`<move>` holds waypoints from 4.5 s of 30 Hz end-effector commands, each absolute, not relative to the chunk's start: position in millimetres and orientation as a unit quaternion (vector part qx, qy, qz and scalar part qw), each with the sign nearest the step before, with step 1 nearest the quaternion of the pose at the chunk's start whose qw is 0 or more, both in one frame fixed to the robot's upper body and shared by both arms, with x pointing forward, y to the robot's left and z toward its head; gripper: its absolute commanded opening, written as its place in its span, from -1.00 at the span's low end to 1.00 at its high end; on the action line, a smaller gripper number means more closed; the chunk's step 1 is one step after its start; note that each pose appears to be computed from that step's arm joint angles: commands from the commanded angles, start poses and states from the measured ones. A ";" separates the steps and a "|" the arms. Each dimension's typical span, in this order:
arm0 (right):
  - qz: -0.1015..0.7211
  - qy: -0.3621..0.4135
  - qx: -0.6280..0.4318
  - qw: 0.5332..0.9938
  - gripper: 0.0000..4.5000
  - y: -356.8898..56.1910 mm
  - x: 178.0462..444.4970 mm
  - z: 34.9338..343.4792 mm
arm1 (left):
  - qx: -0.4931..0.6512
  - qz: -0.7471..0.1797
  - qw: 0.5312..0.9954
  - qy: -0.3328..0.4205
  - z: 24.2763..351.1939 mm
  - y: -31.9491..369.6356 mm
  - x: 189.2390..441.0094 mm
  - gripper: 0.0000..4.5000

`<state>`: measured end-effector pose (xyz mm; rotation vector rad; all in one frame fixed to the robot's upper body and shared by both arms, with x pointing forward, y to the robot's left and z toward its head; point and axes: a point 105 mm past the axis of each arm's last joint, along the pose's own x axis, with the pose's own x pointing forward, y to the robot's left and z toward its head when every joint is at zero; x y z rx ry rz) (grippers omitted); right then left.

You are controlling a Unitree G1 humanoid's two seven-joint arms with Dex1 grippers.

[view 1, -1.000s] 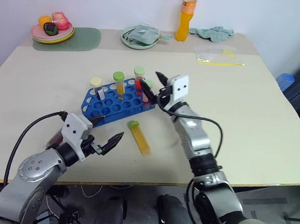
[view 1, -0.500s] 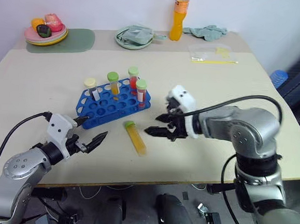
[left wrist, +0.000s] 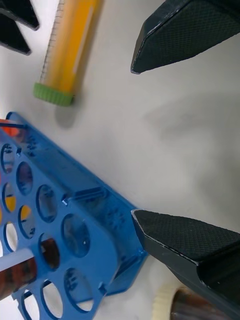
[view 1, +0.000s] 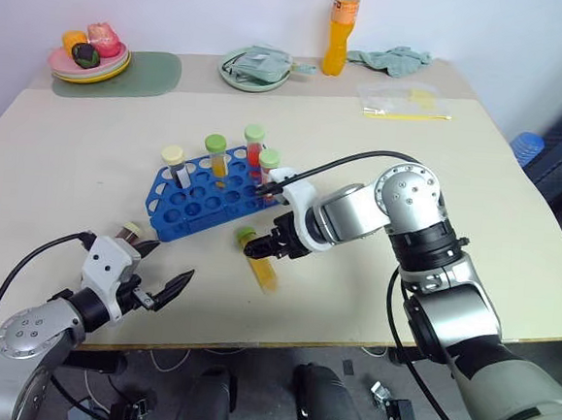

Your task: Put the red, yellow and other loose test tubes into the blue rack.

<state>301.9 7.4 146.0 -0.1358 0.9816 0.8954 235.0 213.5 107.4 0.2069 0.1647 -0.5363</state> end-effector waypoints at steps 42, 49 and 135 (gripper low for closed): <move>0.484 -0.190 0.019 0.854 -0.62 61.8 327.9 227.5 | 0.067 -0.219 0.973 -0.017 142.1 217.2 240.9 1.00; 0.461 -0.193 0.006 0.866 -0.62 73.1 340.8 202.1 | 0.069 -0.225 0.972 -0.021 156.1 205.5 237.5 1.00; 0.622 -0.161 -0.150 0.751 0.85 7.3 268.9 202.7 | 0.132 -0.060 0.846 0.513 137.4 314.2 285.1 -0.68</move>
